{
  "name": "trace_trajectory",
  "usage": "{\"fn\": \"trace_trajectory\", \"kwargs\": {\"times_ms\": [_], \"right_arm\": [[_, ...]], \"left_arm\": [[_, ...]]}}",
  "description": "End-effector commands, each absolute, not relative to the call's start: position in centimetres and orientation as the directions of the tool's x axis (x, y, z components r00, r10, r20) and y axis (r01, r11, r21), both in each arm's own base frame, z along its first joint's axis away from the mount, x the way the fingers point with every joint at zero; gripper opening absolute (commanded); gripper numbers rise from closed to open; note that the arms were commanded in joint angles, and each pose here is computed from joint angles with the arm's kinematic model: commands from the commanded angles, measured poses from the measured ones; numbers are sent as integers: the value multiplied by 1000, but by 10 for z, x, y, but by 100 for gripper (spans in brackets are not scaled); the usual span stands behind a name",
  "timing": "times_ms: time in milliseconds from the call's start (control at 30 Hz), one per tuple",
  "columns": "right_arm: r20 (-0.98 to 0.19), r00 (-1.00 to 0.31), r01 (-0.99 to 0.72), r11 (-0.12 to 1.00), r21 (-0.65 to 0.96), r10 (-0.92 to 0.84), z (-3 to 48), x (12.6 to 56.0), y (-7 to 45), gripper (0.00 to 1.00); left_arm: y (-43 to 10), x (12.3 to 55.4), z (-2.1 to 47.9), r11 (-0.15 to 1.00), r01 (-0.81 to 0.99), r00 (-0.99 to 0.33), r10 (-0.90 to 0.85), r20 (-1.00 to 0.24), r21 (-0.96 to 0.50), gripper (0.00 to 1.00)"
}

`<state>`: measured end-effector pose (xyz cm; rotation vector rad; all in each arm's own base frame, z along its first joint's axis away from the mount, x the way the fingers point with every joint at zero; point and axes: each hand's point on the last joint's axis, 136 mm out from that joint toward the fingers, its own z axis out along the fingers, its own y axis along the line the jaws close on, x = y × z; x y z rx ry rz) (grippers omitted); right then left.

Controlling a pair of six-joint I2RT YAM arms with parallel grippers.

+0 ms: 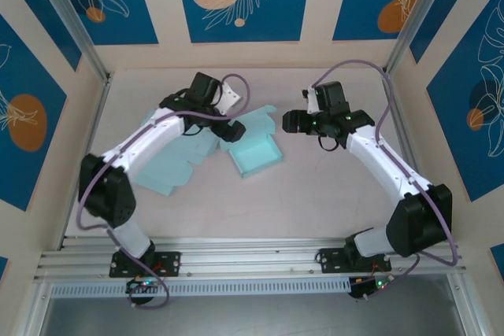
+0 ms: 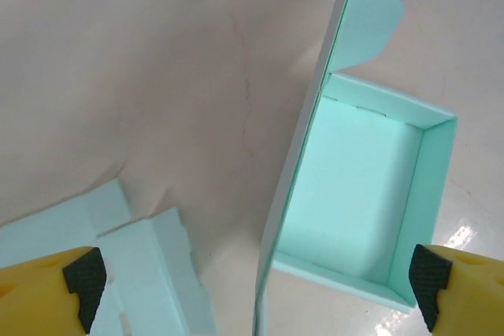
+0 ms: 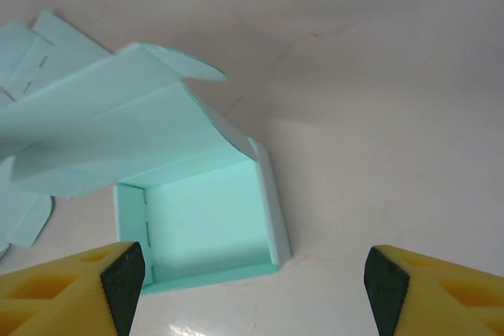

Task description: Fold the paper box

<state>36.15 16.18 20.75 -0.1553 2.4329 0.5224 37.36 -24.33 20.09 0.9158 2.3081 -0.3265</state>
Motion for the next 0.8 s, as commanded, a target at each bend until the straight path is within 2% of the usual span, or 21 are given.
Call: {"fn": "trace_trajectory", "kwargs": {"times_ms": [0,167,300,533,767], "right_arm": [[-653,-753,-375,869,323,-82,219,375,176,73],[-637,-762,-414,845,338,-119,206,397,192,69],[-617,-774,-427,835,348,-139,192,410,201,69],[-590,-783,-463,819,339,-198,169,413,222,68],[-562,-798,-463,820,338,-219,152,420,234,63]], "left_arm": [[-216,362,217,848,530,-628,385,-676,-9,96],[-209,338,200,876,460,-648,219,-730,-146,85],[-215,340,191,870,439,-611,106,-784,-224,83],[-228,356,169,869,454,-615,145,-775,-197,77],[-234,363,156,871,456,-637,175,-751,-183,56]]}}
